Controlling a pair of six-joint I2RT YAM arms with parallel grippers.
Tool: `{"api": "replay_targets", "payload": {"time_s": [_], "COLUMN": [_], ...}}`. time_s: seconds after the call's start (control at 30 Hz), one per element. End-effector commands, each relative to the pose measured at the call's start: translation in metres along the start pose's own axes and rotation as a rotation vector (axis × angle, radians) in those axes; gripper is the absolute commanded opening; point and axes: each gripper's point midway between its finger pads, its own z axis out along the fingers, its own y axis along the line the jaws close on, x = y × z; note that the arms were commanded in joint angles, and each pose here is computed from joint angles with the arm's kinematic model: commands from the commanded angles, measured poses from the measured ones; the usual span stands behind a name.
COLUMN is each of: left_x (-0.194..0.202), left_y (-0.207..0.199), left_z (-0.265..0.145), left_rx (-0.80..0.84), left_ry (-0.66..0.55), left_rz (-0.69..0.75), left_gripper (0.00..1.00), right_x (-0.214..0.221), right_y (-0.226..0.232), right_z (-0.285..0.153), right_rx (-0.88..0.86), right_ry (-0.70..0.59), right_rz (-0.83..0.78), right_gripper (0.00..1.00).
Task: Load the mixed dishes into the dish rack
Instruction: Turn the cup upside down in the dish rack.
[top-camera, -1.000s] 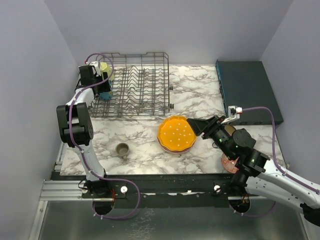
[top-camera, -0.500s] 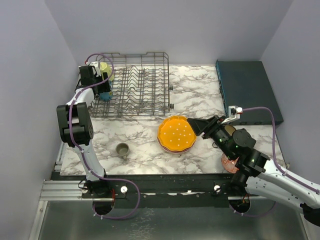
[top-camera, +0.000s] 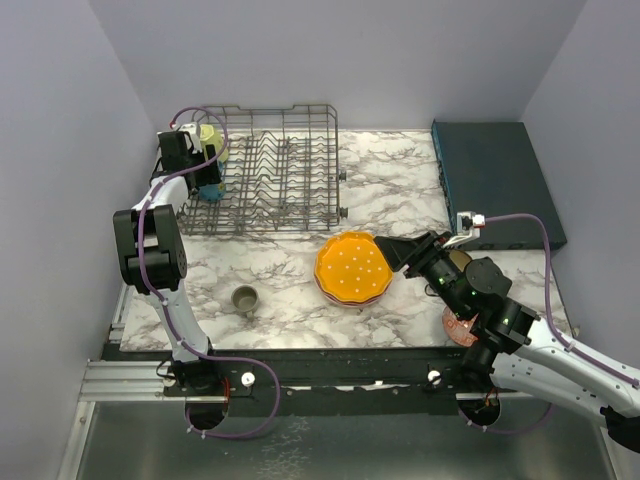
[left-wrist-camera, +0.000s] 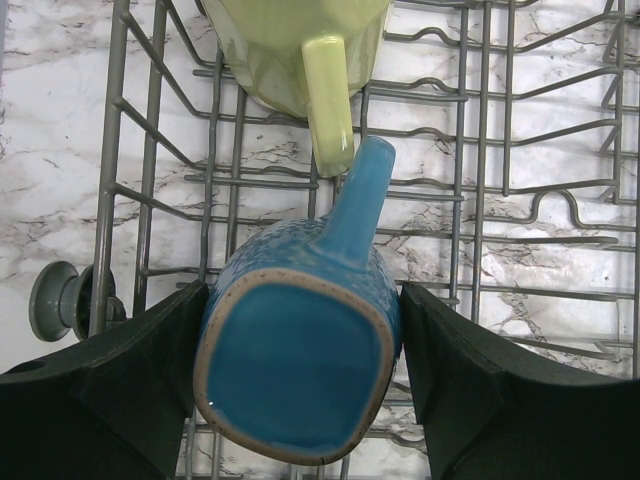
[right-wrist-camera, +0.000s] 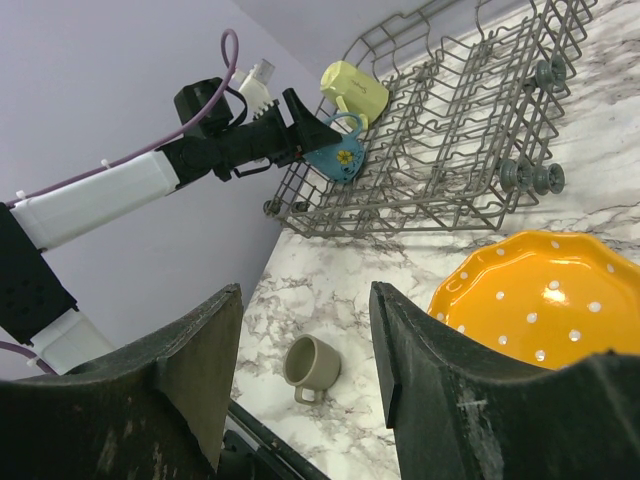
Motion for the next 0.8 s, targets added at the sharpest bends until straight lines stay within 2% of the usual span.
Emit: {"api": "replay_targets", "payload": {"time_s": [0.0,0.77], "left_x": [-0.026,-0.035], "left_y": [0.006,0.004], "left_z": [0.000,-0.013], "left_rx": [-0.017,-0.026], "left_ry": [-0.083,-0.106], "left_rz": [0.014,0.009], "left_gripper": [0.98,0.99], "right_x": [0.000,0.004], "right_y": [-0.003,-0.003], "right_z": [0.001,-0.002], "right_rx": [0.012,0.004], "right_ry": [-0.011,0.008], "right_rz": [-0.010,0.007], "right_gripper": [0.60,0.60]}}
